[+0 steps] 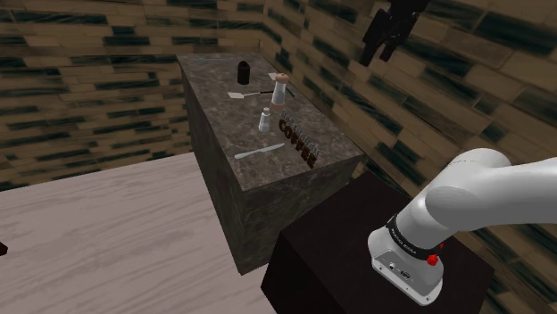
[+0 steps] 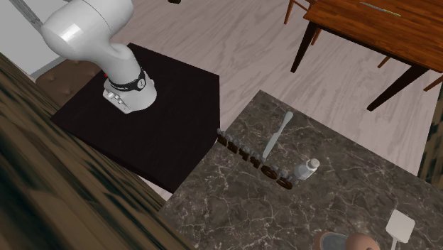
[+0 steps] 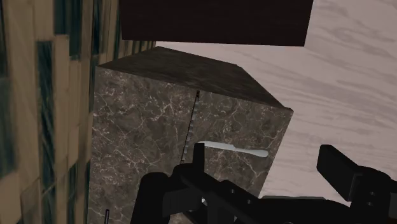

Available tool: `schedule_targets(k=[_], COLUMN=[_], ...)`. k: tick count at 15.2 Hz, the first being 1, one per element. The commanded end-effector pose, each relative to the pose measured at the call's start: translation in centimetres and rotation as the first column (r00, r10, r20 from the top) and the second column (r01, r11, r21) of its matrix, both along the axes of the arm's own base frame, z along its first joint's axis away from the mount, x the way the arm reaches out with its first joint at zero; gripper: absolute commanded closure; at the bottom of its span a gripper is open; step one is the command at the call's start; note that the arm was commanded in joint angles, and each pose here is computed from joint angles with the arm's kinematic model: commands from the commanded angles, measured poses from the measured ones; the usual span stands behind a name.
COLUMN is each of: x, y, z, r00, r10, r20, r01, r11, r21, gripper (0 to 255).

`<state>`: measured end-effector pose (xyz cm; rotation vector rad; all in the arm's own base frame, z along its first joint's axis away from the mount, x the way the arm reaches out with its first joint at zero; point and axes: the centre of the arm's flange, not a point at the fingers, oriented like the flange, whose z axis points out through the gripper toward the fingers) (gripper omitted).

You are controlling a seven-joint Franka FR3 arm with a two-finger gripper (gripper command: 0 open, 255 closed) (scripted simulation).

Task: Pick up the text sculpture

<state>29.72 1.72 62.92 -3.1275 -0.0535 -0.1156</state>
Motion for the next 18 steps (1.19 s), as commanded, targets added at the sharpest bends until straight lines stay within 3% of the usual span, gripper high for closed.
schedule_targets(k=[1, 18], x=[0.0, 12.2], y=[0.0, -4.1], z=[0.0, -18.7], r00=[1.0, 0.993], r10=[0.0, -0.115], r20=[0.0, -0.033], r01=[0.0, 0.115], r11=[1.0, 0.993], r21=[0.0, 0.021], gripper=[0, 0])
